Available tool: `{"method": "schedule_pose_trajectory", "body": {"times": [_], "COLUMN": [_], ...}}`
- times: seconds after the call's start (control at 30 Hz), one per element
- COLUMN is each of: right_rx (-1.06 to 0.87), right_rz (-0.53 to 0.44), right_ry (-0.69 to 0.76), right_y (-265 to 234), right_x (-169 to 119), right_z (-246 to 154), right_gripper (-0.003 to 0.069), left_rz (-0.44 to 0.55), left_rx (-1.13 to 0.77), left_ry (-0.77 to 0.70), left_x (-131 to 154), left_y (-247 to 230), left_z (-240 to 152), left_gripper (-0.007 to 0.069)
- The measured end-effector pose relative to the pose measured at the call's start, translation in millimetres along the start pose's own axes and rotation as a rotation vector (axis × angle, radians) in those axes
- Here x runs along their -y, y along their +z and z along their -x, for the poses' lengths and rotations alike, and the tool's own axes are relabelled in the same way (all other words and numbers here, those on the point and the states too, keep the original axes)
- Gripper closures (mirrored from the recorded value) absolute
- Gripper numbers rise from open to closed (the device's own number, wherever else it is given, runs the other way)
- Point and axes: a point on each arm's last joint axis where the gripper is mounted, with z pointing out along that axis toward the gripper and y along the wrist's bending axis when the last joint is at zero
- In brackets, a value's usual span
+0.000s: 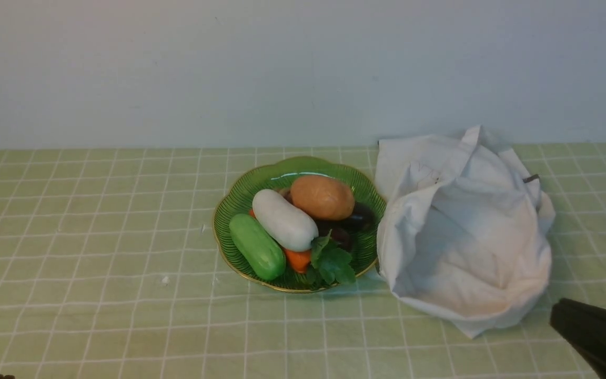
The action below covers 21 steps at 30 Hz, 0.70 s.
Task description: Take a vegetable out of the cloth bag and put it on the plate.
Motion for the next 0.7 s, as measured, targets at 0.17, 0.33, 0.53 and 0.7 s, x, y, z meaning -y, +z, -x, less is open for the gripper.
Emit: {"method": "schedule_pose_trajectory", "body": {"times": [0.17, 0.33, 0.53, 0.7], "right_rx": [-0.013, 0.035, 0.035, 0.035], "right_rz": [-0.224, -0.366, -0.441, -0.447], "right_ry": [0.054, 0.090, 0.111, 0.105], "right_y": [-22.9, -34.6, -36.0, -36.1], "right_x": [18.4, 23.9, 27.3, 27.5], "right_z": [-42.3, -70.8, -82.3, -82.2], "right_gripper": [0.0674, 0.0674, 0.0674, 0.0674], "left_rz": [0.000, 0.000, 0.000, 0.000], "left_rx": [0.000, 0.000, 0.000, 0.000], "left_ry": [0.000, 0.000, 0.000, 0.000], "left_x": [0.0, 0.0, 0.0, 0.0], "left_y": [0.0, 0.0, 0.0, 0.0], "left_z": [0.0, 0.0, 0.0, 0.0], "left_gripper": [0.0634, 0.0634, 0.0634, 0.0634]}}
